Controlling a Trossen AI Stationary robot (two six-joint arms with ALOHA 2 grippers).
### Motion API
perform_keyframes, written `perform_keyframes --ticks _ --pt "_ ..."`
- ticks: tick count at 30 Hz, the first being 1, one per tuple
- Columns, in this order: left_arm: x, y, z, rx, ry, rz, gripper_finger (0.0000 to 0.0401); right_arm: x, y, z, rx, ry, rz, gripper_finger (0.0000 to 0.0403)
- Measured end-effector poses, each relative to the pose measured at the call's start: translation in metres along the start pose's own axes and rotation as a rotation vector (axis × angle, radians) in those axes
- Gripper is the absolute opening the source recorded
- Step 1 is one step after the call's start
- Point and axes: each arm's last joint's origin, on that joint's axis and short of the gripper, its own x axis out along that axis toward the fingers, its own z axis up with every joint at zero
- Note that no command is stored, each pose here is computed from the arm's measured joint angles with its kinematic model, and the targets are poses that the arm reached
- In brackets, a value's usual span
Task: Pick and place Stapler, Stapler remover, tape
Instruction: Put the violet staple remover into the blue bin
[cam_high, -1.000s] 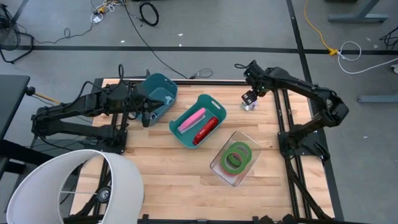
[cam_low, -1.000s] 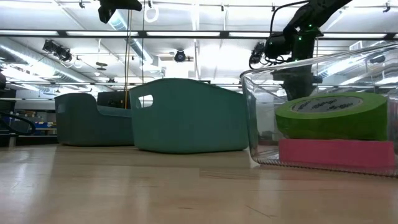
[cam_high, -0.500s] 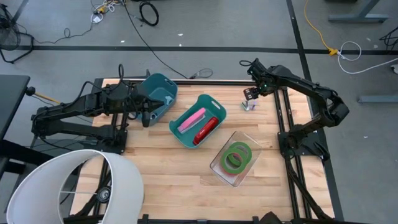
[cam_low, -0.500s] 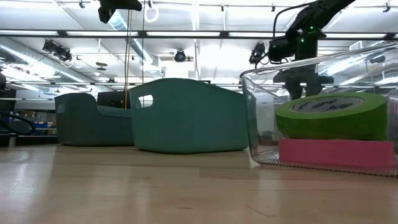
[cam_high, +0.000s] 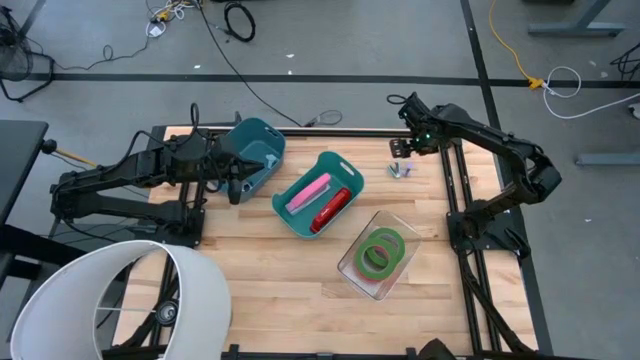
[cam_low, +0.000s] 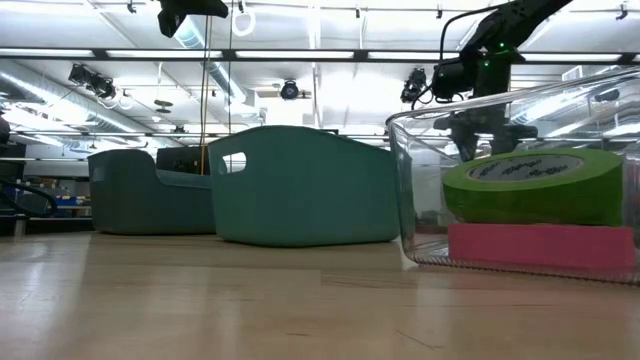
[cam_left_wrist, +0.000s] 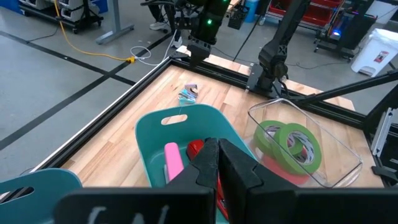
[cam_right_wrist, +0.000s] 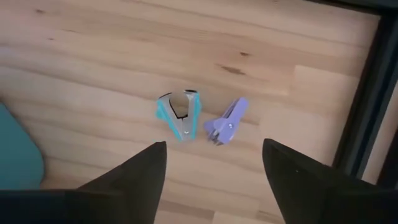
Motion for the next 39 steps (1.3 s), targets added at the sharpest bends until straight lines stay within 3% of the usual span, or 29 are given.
perform_keyframes --ticks 9,13,24,39 --pt "0.0 0.0 0.0 0.0 0.0 0.0 0.0016 0.001 -0.001 -0.001 0.001 0.006 -0.005 0.031" --pt "0.0 0.0 0.0 0.0 0.0 0.0 0.0016 0.017 -0.003 -0.008 0.023 0.03 -0.005 0.032" --pt "0.0 0.0 0.0 0.0 0.0 0.0 0.0016 0.06 -0.019 -0.03 0.076 0.094 -0.001 0.0322" --pt "0.0 0.0 0.0 0.0 0.0 0.0 0.0016 0.074 -0.027 -0.021 0.141 0.03 0.013 0.0321"
